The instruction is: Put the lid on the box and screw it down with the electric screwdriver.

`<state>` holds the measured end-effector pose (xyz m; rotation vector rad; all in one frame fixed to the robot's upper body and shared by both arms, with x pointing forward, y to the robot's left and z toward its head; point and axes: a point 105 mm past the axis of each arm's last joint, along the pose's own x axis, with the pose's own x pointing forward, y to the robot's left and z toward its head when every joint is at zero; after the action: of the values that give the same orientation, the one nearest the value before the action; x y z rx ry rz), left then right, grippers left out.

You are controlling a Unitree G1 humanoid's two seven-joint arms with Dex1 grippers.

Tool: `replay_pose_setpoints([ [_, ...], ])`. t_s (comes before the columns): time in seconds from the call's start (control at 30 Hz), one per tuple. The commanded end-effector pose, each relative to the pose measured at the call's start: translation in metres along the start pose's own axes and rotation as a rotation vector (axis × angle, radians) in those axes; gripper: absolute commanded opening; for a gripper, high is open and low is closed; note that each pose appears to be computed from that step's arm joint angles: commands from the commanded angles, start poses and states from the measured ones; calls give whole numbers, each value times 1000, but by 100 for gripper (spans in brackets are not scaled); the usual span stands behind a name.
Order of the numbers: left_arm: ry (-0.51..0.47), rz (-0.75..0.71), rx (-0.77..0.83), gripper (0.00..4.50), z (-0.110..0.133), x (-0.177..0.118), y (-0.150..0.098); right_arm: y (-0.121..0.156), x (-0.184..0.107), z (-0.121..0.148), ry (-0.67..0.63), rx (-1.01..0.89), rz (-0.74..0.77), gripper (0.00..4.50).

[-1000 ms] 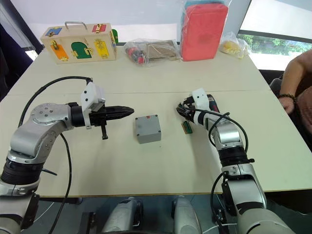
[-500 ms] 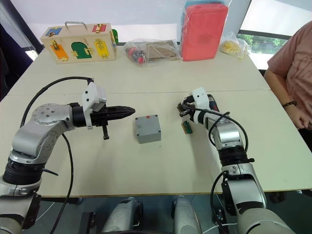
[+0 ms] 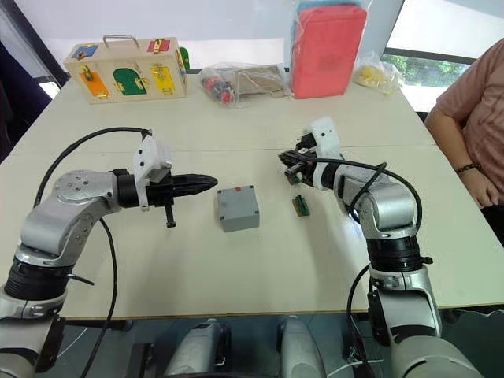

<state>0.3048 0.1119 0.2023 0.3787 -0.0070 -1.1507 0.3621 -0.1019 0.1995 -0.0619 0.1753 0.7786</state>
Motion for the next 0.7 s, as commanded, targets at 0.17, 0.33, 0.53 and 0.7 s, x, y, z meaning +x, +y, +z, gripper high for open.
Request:
replay_pose_setpoints([
  [0.17,9,11,40,0,4,-10,-2,47,17,-5,15,-21,123,10],
  [0.33,7,16,39,0,5,-9,-2,49,21,-13,35,-14,127,10],
  [0.53,5,15,36,0,5,-9,-3,43,24,-21,58,-25,99,10],
  [0.7,5,17,36,0,5,-8,-3,36,24,-26,76,-35,84,10],
])
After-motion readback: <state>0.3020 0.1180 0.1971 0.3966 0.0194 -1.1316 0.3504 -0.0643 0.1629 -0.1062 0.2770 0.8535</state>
